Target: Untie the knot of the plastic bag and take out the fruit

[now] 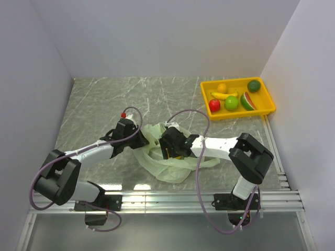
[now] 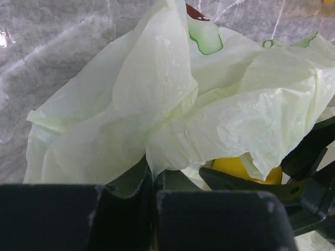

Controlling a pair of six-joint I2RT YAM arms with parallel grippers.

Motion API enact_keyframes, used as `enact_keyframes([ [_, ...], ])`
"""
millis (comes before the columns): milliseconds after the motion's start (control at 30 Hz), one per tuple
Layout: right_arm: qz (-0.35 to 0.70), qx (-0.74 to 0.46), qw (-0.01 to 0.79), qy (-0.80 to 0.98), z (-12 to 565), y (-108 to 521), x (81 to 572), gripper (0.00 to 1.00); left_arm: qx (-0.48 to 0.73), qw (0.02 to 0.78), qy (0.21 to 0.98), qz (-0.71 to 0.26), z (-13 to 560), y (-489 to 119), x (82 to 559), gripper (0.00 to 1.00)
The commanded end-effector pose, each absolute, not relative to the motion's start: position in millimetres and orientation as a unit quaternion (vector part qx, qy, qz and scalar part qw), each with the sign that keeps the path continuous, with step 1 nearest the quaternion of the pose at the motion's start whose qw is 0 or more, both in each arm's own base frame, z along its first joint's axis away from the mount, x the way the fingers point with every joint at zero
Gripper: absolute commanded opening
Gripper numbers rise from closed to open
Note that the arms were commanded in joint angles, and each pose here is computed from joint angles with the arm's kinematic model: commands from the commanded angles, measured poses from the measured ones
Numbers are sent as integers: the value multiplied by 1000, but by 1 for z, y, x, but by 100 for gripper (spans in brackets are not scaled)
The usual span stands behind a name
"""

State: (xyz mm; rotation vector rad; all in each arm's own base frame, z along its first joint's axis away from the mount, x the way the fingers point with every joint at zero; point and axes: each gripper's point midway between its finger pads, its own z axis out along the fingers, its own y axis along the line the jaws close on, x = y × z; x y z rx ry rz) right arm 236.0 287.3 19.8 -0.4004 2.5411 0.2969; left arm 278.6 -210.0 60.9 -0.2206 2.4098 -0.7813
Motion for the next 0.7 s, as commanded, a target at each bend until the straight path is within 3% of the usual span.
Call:
enact_keyframes([
  [0, 110, -142, 308, 934, 45, 286, 245, 19, -83, 316, 894, -306, 77, -212, 282, 8],
  [100, 150, -150, 366, 906, 104, 300, 259, 11, -90, 336, 891, -291, 85, -206, 289, 7],
  [400, 209, -120, 530, 813, 272, 282, 295, 10, -82, 394, 879, -256, 122, -191, 309, 3],
  [533, 176, -45, 577, 796, 306, 223, 334, 11, -40, 429, 866, -253, 147, -190, 313, 2],
  [667, 79, 102, 564, 816, 282, 126, 385, 12, -4, 474, 843, -253, 178, -185, 311, 1],
])
